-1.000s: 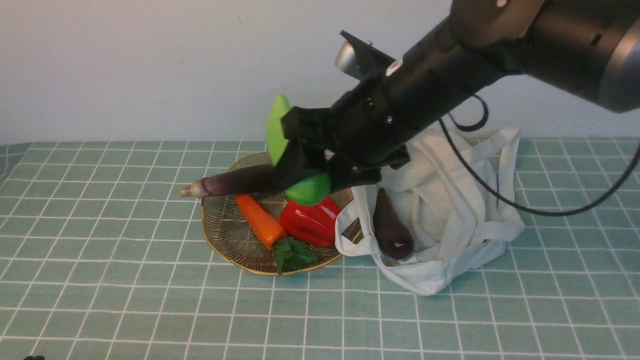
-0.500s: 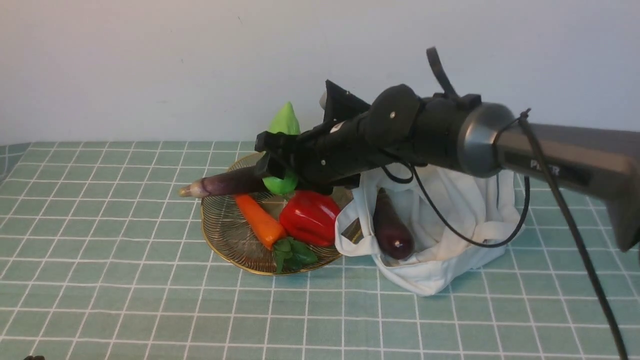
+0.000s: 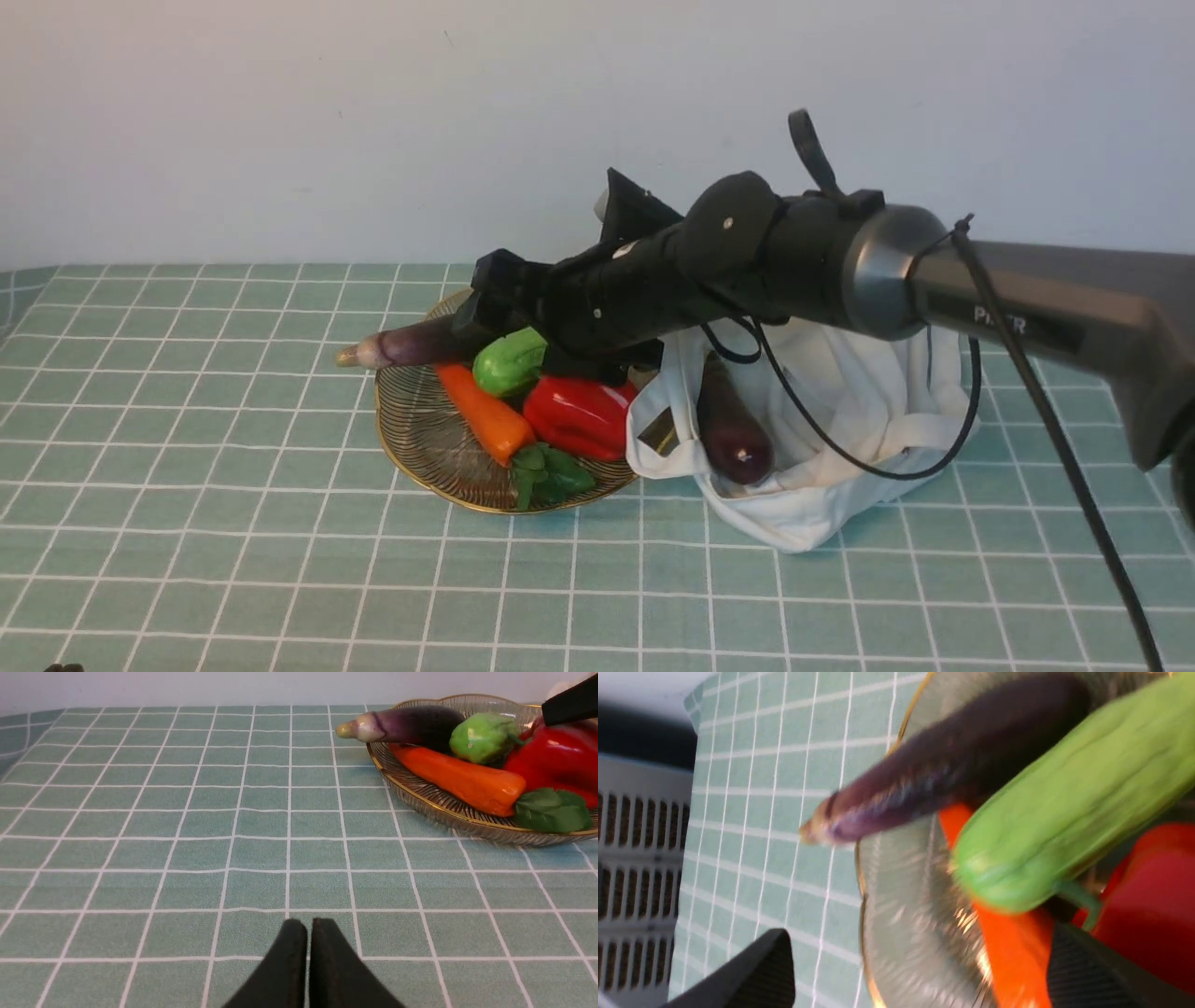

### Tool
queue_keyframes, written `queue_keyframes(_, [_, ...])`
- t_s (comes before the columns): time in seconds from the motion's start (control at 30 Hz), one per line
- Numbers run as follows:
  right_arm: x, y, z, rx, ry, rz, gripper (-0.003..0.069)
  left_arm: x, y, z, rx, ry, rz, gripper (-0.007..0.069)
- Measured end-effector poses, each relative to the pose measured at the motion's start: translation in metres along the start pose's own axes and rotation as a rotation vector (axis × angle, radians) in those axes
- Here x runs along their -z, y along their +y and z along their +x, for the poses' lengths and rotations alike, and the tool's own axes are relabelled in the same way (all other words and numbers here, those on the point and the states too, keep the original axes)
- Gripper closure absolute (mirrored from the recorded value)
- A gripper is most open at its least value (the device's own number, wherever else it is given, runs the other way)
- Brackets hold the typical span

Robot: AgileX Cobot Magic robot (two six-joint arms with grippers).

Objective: Take vegetables from cloth bag on blue coffee tablecloth place on plate.

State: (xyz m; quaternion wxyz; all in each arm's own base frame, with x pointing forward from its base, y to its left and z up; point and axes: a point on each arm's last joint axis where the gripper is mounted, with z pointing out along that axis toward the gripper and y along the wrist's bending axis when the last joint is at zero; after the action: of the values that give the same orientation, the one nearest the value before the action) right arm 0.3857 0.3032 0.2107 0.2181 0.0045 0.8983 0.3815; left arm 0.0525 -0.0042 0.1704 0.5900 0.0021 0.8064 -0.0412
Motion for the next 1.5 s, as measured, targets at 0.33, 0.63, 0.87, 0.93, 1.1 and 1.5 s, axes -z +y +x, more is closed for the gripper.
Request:
queue_keyframes(0.33, [0.131, 0.053, -0.051, 0.197, 0.023, -0.139, 0.0208, 0.000, 0.000, 0.000, 0.000, 0.000, 0.000, 0.0629])
queue_keyframes(0.63, [0.281, 0.096, -0.049, 0.543, -0.082, 0.027, 0.0593, 0.000, 0.000, 0.000, 0.000, 0.000, 0.000, 0.0629])
queue_keyframes(0.87, [0.400, 0.118, 0.000, 0.699, -0.326, 0.138, 0.0672, 0.000, 0.000, 0.000, 0.000, 0.000, 0.000, 0.0629])
queue_keyframes(0.93, [0.425, 0.115, 0.023, 0.716, -0.362, 0.152, 0.0673, 0.000, 0.000, 0.000, 0.000, 0.000, 0.000, 0.0629])
queue_keyframes(1.1, [0.470, 0.087, 0.103, 0.733, -0.400, 0.155, 0.0674, 0.000, 0.000, 0.000, 0.000, 0.000, 0.000, 0.0629])
queue_keyframes(1.5, [0.412, -0.049, 0.218, 0.755, -0.935, 0.043, 0.0674, 0.000, 0.000, 0.000, 0.000, 0.000, 0.000, 0.0629])
